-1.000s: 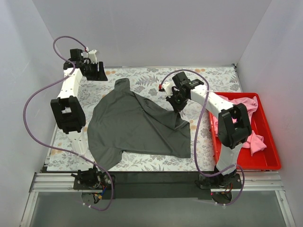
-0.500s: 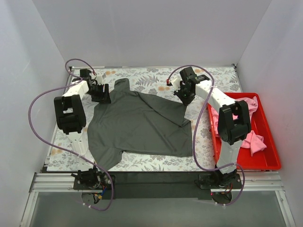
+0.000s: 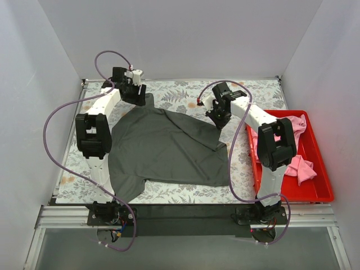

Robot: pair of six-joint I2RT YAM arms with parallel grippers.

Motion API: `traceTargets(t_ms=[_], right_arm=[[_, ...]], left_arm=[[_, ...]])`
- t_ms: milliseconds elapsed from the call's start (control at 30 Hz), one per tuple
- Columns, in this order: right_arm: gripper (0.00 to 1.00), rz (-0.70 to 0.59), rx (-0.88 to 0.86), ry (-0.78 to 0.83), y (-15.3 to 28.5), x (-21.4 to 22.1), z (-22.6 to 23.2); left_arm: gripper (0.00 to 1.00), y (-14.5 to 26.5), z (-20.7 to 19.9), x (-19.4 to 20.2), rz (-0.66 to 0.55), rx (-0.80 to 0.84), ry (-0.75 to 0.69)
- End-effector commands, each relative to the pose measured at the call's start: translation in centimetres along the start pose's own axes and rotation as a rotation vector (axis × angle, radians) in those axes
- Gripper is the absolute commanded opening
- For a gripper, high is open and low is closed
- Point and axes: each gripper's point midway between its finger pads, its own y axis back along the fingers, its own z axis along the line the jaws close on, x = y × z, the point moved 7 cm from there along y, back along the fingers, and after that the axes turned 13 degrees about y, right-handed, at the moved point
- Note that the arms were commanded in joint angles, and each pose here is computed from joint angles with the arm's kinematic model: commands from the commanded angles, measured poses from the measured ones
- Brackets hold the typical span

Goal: Fold and stack the t-shirts
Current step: Flatten the tshirt out

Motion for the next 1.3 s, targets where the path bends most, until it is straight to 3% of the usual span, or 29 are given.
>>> traceTargets(t_ms=[0, 233, 300, 367, 400, 500, 533, 600, 633, 667, 700, 733, 800, 833, 933, 967, 1000, 1100, 1267], right_arm=[[0.01, -0.005, -0.028, -0.019, 0.3, 0.2, -0.1], [0.01, -0.011, -0.05, -0.045, 0.0, 0.3, -0.4], [0.01, -0.011, -0.049, -0.046, 0.0, 0.3, -0.5], [0.01, -0.015, -0.043, -0.046, 0.2, 0.3, -0.7], [0.01, -0.016, -0.043, -0.045, 0.2, 0.2, -0.7], [0.01, -0.009, -0.054, -0.057, 0.0, 0.6, -0.9], [0.01, -0.005, -0.06, -0.06, -0.1, 0.8, -0.8], [0.01, -0.001, -0.076, -0.071, -0.3, 1.3, -0.7], [0.01, 0.003, -0.082, -0.075, -0.4, 1.5, -0.6], [0.01, 0.009, -0.094, -0.081, -0.5, 1.9, -0.5], [0.01, 0.011, -0.11, -0.083, -0.6, 2.1, -0.2], [0.01, 0.016, -0.116, -0.085, -0.7, 2.4, -0.1], [0.01, 0.025, -0.139, -0.082, -0.7, 2.9, 0.4], [0.01, 0.027, -0.146, -0.079, -0.7, 3.0, 0.6], [0.01, 0.034, -0.188, -0.07, -0.8, 3.6, 1.5], [0.01, 0.039, -0.209, -0.071, -0.7, 3.8, 1.9], [0.01, 0.04, -0.225, -0.068, -0.6, 4.0, 2.3], [0.01, 0.078, -0.269, -0.073, -0.8, 5.6, 3.9], [0.01, 0.103, -0.285, -0.041, 0.8, 8.3, 6.5]], left_arm=[[0.59, -1.2, -1.6, -1.5, -0.032, 0.023, -0.029], [0.59, -5.4, -2.9, -0.9, 0.019, 0.019, -0.027], [0.53, -6.2, -3.0, -0.1, 0.06, 0.036, -0.022], [0.39, -6.3, -3.6, 0.9, 0.093, 0.075, -0.046], [0.25, -5.8, -4.5, 1.2, 0.11, 0.097, -0.073], [0.0, -4.7, -6.8, 3.8, 0.167, 0.144, -0.149], [0.0, -2.6, -7.8, 3.3, 0.123, 0.147, -0.173], [0.0, -1.5, -9.6, 6.7, 0.154, 0.147, -0.234], [0.0, 1.2, -11.0, 6.0, 0.08, 0.127, -0.292], [0.0, 1.2, -11.9, 10.0, 0.147, 0.116, -0.337], [0.0, 1.8, -12.4, 10.7, 0.124, 0.092, -0.372], [0.22, 3.7, -13.4, 10.9, 0.094, 0.102, -0.438], [0.5, 5.6, -14.9, 14.7, 0.197, 0.213, -0.499], [0.65, 6.6, -15.2, 14.9, 0.186, 0.241, -0.501], [0.65, 9.9, -15.3, 11.8, 0.065, 0.312, -0.457], [0.61, 9.6, -13.6, 10.6, 0.063, 0.3, -0.395], [0.61, 10.1, -13.6, 7.9, 0.014, 0.301, -0.377], [0.6, 7.0, -11.7, 6.4, 0.077, 0.236, -0.324], [0.65, 2.7, -9.4, 4.7, 0.082, 0.136, -0.29]])
